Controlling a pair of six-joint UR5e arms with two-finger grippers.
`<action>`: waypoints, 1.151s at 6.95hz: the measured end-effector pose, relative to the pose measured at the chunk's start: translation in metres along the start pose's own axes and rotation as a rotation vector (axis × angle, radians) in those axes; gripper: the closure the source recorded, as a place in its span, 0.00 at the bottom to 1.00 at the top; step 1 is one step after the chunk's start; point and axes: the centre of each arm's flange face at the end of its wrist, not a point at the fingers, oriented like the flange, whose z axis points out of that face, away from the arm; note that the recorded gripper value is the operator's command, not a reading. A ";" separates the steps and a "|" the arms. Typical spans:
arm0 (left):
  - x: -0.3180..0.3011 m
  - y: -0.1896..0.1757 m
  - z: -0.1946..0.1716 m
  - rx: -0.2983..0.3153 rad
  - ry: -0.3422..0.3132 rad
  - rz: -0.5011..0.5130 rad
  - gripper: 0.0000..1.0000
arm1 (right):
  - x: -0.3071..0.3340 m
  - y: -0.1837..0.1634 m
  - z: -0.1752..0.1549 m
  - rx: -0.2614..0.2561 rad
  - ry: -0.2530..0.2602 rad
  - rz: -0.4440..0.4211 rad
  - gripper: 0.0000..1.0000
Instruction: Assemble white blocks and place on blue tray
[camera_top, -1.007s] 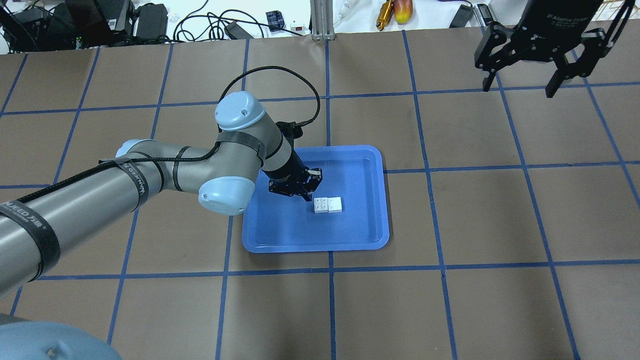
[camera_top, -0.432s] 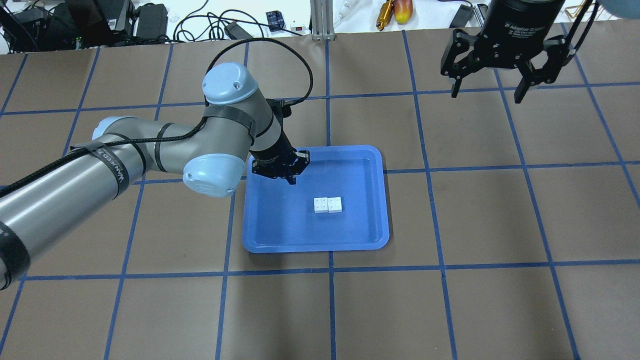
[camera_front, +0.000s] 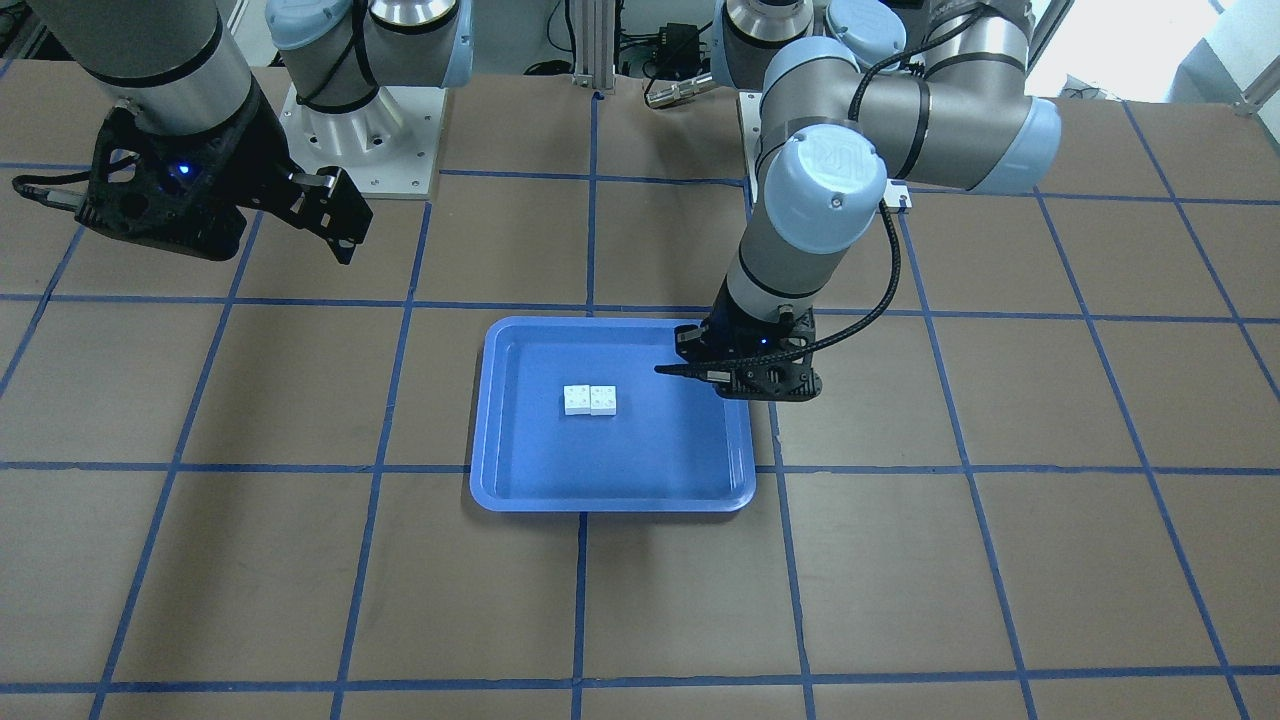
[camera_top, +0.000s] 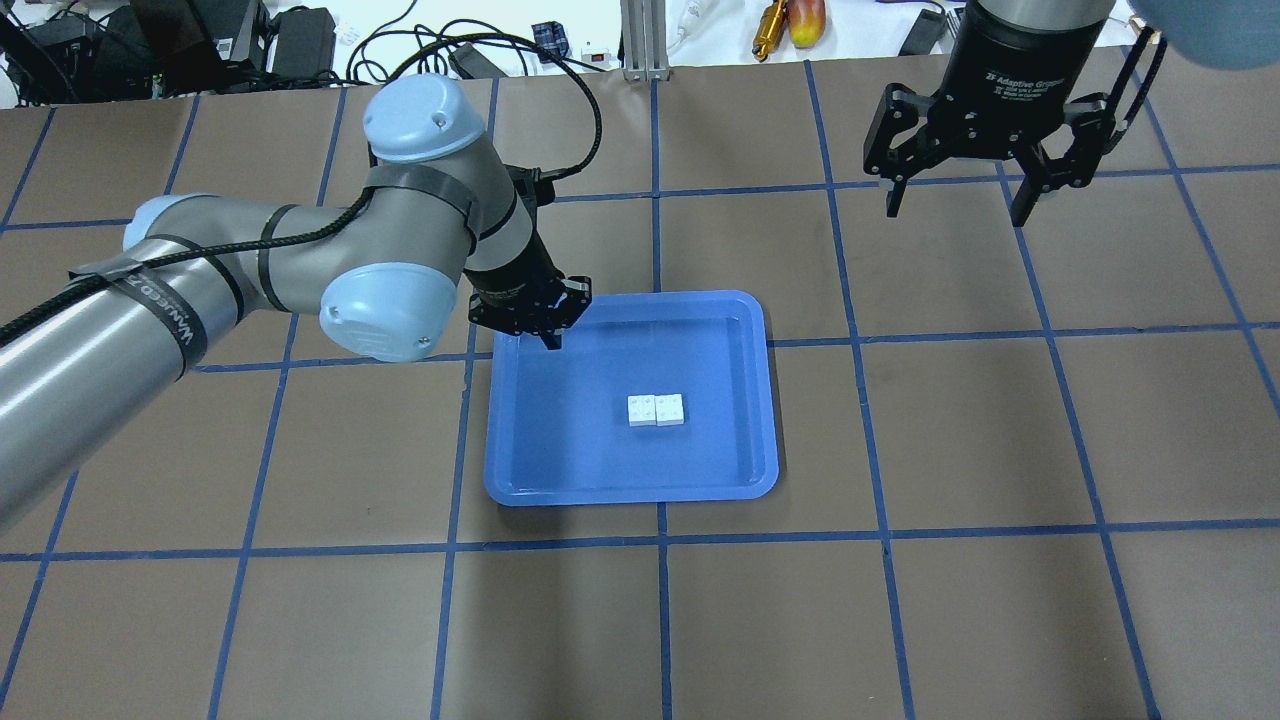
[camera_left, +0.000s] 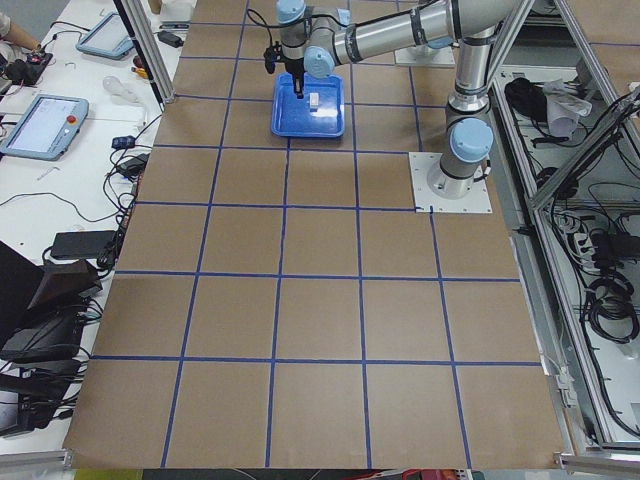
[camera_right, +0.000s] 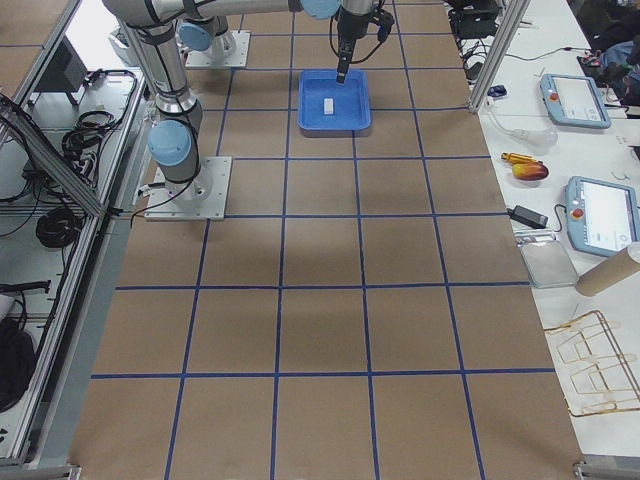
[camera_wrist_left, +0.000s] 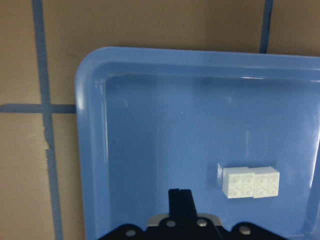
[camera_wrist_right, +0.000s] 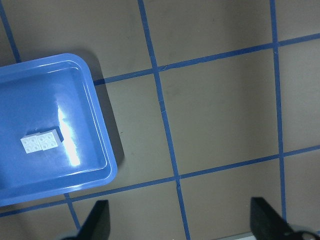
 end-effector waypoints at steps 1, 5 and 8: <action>-0.015 0.005 -0.023 0.021 -0.013 0.004 0.32 | 0.001 0.000 0.000 -0.003 -0.012 -0.011 0.00; -0.073 0.032 -0.125 0.072 -0.018 0.041 0.00 | 0.005 0.001 -0.003 0.003 -0.018 -0.066 0.00; -0.086 0.051 -0.175 0.086 -0.026 0.076 0.00 | 0.011 0.011 -0.001 0.009 -0.019 -0.060 0.00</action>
